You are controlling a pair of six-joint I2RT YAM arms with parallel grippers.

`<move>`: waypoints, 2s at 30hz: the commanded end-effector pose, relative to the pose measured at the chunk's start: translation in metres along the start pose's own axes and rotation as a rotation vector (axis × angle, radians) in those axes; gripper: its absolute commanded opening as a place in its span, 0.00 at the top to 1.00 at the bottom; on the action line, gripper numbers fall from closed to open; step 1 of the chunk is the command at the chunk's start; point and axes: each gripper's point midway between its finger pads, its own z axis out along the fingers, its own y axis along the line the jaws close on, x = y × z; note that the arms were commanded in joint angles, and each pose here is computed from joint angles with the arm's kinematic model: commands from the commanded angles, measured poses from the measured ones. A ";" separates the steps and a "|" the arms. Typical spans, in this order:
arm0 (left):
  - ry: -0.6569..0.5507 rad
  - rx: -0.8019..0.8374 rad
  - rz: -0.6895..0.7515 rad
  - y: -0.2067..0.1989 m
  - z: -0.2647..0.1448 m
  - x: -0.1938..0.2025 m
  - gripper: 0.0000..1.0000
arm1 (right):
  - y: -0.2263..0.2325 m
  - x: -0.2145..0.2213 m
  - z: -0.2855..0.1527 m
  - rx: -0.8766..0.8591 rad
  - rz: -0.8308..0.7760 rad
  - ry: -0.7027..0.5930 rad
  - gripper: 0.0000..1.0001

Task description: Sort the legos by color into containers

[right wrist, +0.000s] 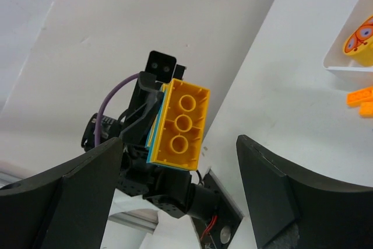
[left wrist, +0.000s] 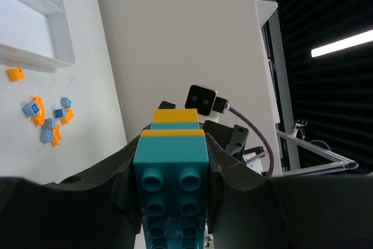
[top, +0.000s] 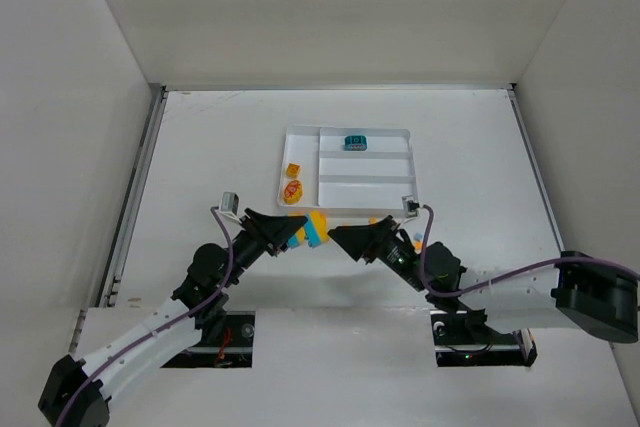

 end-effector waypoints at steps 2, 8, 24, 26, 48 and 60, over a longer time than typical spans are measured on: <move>0.011 0.029 -0.028 0.014 -0.009 0.005 0.94 | 0.024 -0.001 0.011 -0.076 0.019 -0.014 0.18; 0.019 0.033 -0.034 0.013 -0.008 0.007 0.94 | 0.032 0.010 0.023 -0.107 0.021 0.018 0.36; 0.056 -0.012 0.019 0.034 -0.014 0.016 0.98 | 0.007 -0.001 0.016 0.033 -0.082 0.005 0.60; 0.062 -0.022 0.029 0.037 -0.015 0.017 0.98 | 0.006 -0.004 0.015 0.058 -0.111 0.004 0.60; 0.083 -0.043 0.076 0.039 -0.012 0.023 0.99 | 0.003 -0.036 0.003 0.151 -0.207 -0.033 0.61; 0.010 0.033 0.175 -0.014 0.010 -0.002 0.96 | -0.074 -0.039 0.070 0.346 -0.261 0.014 0.60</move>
